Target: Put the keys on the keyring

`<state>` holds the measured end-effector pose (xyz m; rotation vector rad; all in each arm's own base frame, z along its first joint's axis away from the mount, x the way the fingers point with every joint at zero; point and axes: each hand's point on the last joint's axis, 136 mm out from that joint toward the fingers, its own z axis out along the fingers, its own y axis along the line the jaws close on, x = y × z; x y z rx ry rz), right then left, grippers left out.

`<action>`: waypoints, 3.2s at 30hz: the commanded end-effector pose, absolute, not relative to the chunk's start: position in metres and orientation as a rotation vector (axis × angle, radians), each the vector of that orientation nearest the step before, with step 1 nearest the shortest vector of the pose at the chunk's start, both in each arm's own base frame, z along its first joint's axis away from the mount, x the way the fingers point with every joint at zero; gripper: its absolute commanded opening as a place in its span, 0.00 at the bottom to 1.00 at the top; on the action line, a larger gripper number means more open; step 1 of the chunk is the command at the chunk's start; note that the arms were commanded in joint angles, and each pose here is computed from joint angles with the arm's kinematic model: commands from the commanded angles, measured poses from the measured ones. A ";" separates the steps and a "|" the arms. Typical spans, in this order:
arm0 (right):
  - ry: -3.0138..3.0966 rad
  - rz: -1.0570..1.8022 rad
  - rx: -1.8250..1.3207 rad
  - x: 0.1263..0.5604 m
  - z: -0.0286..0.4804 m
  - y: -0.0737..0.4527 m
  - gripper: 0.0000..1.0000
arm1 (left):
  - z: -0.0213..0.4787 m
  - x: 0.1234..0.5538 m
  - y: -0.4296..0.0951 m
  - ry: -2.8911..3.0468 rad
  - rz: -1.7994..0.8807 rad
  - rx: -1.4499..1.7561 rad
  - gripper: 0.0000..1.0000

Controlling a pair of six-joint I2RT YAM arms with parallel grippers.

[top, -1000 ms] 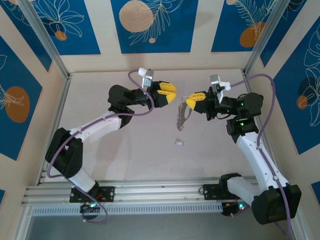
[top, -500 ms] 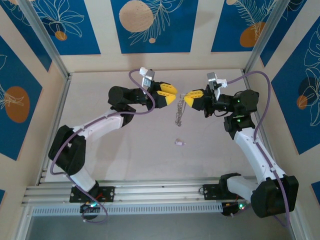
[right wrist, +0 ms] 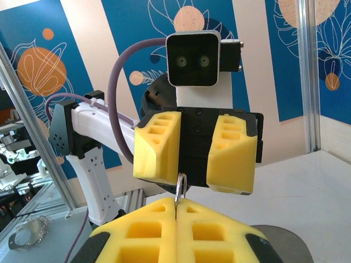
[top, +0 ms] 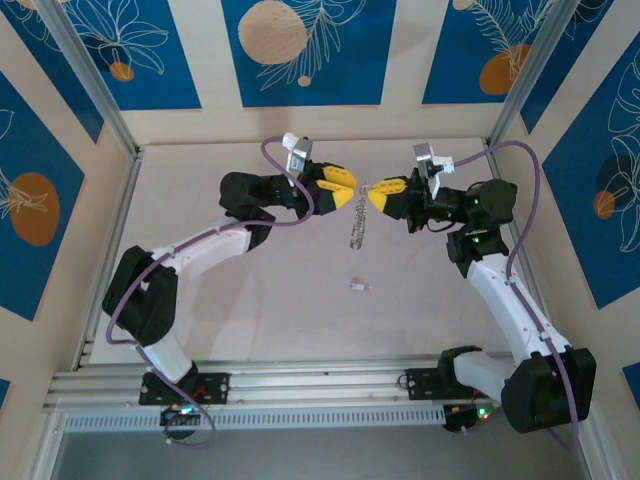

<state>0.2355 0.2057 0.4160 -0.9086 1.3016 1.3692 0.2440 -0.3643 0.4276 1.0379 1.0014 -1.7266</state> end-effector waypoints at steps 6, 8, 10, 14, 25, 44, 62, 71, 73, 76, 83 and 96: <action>1.255 1.346 -0.910 0.235 0.427 0.207 0.00 | 0.442 0.230 -0.368 0.908 -1.736 1.099 0.32; 1.256 1.347 -0.910 0.234 0.426 0.207 0.00 | 0.443 0.229 -0.370 0.904 -1.741 1.106 0.32; 1.256 1.347 -0.908 0.235 0.426 0.207 0.00 | 0.443 0.229 -0.371 0.902 -1.744 1.110 0.32; 1.256 1.347 -0.906 0.235 0.426 0.207 0.00 | 0.442 0.227 -0.375 0.902 -1.754 1.118 0.29; 1.258 1.347 -0.902 0.235 0.425 0.207 0.00 | 0.441 0.225 -0.378 0.904 -1.763 1.123 0.17; 1.404 1.221 -0.468 0.261 0.420 0.147 0.45 | 0.425 0.228 -0.374 0.986 -1.407 1.189 0.00; 1.474 1.350 -0.538 0.256 0.394 0.176 0.45 | 0.413 0.232 -0.368 1.035 -1.097 1.244 0.00; 1.473 1.382 -0.637 0.246 0.396 0.192 0.43 | 0.412 0.229 -0.367 1.030 -1.049 1.251 0.00; 1.470 1.385 -0.656 0.244 0.397 0.194 0.43 | 0.412 0.228 -0.367 1.030 -1.044 1.253 0.00; 1.466 1.396 -0.686 0.241 0.398 0.198 0.42 | 0.412 0.227 -0.366 1.031 -1.039 1.253 0.00; 1.465 1.409 -0.748 0.234 0.399 0.206 0.40 | 0.412 0.227 -0.367 1.036 -1.033 1.256 0.00; 1.469 1.420 -0.768 0.234 0.397 0.208 0.38 | 0.411 0.226 -0.368 1.046 -1.038 1.263 0.00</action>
